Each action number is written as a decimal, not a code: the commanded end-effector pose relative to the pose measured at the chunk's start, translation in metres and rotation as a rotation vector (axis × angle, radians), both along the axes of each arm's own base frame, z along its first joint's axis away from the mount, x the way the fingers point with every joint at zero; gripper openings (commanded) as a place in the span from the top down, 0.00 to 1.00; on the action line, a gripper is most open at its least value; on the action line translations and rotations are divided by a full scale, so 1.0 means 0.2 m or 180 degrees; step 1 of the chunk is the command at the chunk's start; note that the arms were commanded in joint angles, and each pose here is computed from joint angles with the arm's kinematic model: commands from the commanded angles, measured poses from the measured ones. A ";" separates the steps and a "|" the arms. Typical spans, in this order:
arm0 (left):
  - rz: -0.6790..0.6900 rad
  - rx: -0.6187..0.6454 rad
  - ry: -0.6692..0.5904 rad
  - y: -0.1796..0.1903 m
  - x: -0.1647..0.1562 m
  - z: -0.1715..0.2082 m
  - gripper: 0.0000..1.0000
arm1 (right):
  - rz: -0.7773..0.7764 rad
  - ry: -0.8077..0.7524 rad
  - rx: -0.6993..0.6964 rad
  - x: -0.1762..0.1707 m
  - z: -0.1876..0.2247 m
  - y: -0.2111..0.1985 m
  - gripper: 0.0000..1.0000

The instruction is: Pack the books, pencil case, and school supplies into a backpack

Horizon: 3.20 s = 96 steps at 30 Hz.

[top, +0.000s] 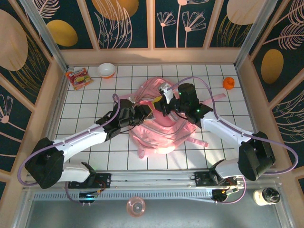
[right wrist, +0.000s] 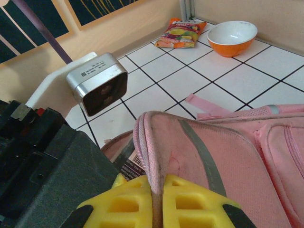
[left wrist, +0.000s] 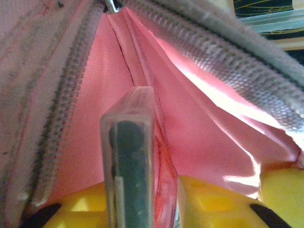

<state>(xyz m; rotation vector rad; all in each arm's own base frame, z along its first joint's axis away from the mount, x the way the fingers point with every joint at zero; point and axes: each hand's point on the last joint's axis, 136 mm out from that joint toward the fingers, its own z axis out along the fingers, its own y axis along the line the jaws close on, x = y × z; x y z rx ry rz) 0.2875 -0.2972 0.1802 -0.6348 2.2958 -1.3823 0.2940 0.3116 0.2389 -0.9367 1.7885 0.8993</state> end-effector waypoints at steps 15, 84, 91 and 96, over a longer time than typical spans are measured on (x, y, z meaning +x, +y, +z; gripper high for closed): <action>0.0047 -0.0169 0.0603 -0.08 0.00 0.13 0.49 | -0.0279 -0.0646 0.0279 0.10 0.37 0.05 1.00; -0.3682 0.2114 -0.4326 0.18 -0.34 -0.01 0.15 | 0.1371 -0.0601 -0.0413 -0.38 -0.05 -0.30 1.00; -0.4009 0.1888 -0.4290 0.12 -0.29 -0.12 0.13 | 0.1353 -0.0508 -0.0525 -0.39 -0.09 -0.32 1.00; -0.4011 0.1628 -0.4327 0.08 -0.27 -0.11 0.13 | 0.1363 -0.0492 -0.0508 -0.40 -0.10 -0.32 1.00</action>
